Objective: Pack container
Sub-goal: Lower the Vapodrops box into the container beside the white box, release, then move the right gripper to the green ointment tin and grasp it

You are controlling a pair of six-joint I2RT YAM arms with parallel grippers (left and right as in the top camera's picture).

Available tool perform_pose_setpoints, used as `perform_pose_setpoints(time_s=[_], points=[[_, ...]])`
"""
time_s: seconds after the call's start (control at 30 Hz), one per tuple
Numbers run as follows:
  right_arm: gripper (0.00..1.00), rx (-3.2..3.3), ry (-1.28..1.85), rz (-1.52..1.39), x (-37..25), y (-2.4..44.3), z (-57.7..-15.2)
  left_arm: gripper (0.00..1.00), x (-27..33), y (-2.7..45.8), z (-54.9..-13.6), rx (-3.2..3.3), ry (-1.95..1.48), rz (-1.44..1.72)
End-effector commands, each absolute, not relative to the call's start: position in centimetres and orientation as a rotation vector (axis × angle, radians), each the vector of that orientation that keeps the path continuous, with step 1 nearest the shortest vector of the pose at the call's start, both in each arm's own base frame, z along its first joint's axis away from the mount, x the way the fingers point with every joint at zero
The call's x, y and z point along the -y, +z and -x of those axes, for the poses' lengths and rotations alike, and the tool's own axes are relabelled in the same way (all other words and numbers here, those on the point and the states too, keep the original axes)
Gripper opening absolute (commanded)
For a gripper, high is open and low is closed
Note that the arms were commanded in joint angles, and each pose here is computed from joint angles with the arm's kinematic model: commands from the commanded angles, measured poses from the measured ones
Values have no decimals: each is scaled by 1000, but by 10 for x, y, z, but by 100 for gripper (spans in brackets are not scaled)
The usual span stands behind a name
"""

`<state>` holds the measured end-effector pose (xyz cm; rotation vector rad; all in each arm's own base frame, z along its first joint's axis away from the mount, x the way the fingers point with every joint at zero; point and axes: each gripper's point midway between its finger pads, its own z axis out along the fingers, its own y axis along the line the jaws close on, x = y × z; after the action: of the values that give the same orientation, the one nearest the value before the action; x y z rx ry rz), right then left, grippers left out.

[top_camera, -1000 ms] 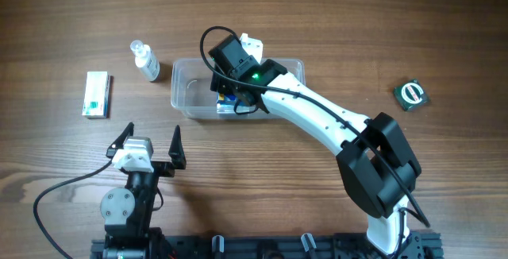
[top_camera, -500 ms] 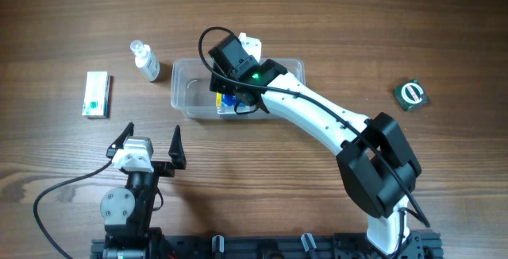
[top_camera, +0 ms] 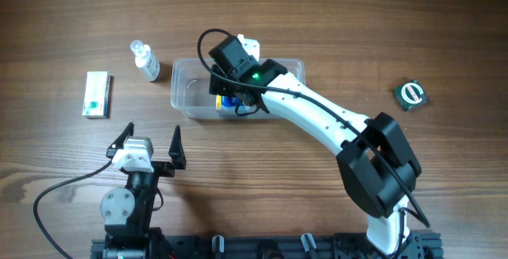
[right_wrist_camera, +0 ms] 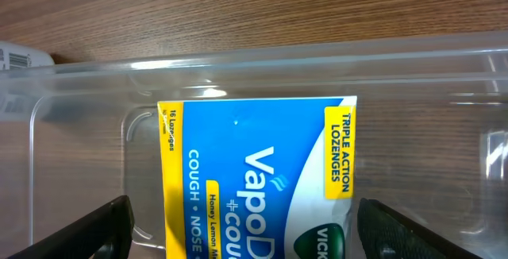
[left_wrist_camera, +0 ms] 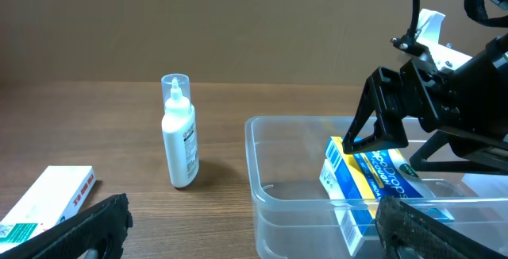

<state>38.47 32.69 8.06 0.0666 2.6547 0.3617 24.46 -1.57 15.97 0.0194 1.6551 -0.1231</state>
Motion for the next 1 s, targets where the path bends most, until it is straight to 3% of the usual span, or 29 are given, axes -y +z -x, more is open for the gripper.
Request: perform_pose_setpoints(time_s=[0.0,0.13,0.27,0.4,0.5,0.77,0.9,0.97], points=[[93,-2655,360,23,-333,78,-383,100,16,158,-245,-1653,-110,-32],[95,-2602,377,86,-336,106,-388,100,16,158,-245,-1653,-110,-32],[99,-2417,427,128,-321,209,-390,100,16,158,-245,-1653,-110,-32],[100,-2287,293,13,-232,294,-381,100,16,158,-245,-1653,-110,-32],[100,-2263,200,-70,-161,326,-366,100,16,158,-245,-1653,-110,-32],[100,-2420,-52,-313,-55,301,-344,100,16,158,-245,-1653,-110,-32],[100,-2312,17,-905,2,289,-344,100,16,158,-245,-1653,-110,-32],[100,-2312,40,-1049,22,272,-341,100,16,158,-245,-1653,-110,-32]])
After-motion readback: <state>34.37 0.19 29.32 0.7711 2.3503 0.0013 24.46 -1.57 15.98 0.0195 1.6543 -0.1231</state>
